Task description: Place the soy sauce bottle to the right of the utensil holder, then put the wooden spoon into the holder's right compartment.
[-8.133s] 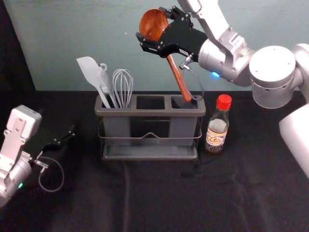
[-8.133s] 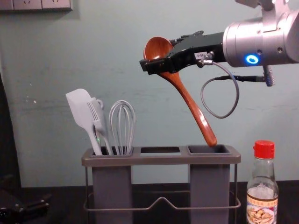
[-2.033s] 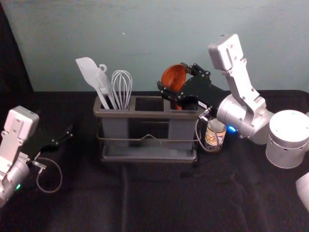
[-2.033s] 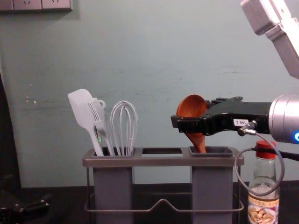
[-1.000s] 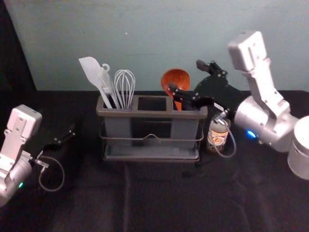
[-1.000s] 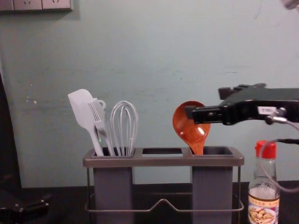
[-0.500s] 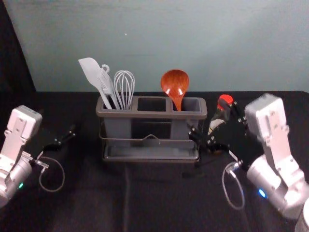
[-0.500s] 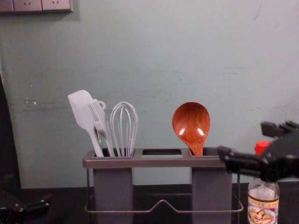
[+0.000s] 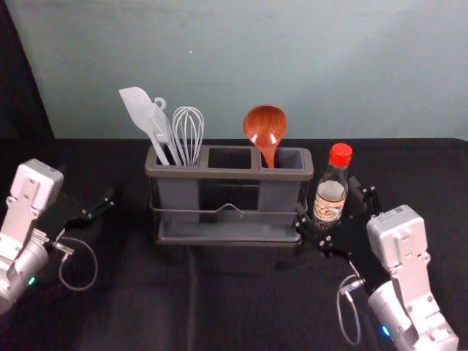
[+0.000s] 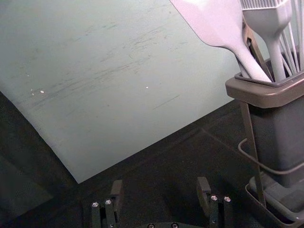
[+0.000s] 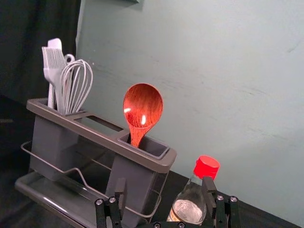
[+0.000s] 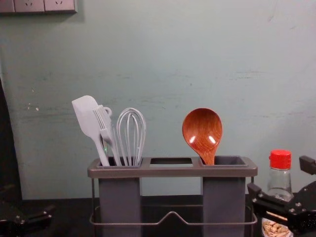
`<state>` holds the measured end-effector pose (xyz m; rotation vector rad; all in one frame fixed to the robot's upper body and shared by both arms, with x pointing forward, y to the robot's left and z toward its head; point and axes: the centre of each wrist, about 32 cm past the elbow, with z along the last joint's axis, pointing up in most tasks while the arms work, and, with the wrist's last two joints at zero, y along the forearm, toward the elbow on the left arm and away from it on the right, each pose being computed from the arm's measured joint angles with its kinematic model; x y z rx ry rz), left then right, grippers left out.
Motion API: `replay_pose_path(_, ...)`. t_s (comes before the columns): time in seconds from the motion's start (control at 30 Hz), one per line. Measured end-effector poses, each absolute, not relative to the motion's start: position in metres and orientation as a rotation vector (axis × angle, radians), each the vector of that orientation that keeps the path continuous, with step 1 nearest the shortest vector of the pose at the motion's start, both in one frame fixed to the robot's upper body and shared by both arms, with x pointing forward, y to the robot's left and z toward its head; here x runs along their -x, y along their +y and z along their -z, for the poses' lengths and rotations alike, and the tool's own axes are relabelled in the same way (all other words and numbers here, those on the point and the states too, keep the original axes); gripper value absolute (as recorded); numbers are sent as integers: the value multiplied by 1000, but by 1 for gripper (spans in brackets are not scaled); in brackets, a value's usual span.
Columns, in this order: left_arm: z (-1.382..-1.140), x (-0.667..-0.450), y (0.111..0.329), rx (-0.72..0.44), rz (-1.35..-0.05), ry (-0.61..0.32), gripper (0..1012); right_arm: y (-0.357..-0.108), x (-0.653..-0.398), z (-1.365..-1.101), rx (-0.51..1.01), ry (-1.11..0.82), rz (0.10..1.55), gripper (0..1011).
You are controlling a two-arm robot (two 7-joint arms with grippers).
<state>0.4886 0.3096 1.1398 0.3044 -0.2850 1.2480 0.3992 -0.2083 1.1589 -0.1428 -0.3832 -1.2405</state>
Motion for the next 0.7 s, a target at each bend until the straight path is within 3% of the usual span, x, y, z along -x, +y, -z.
replay_pose_path(0.7, -1140, -489, 310, -304, -1248, -285, 1012, -208, -398, -1160, 140, -382, 1239, 1002)
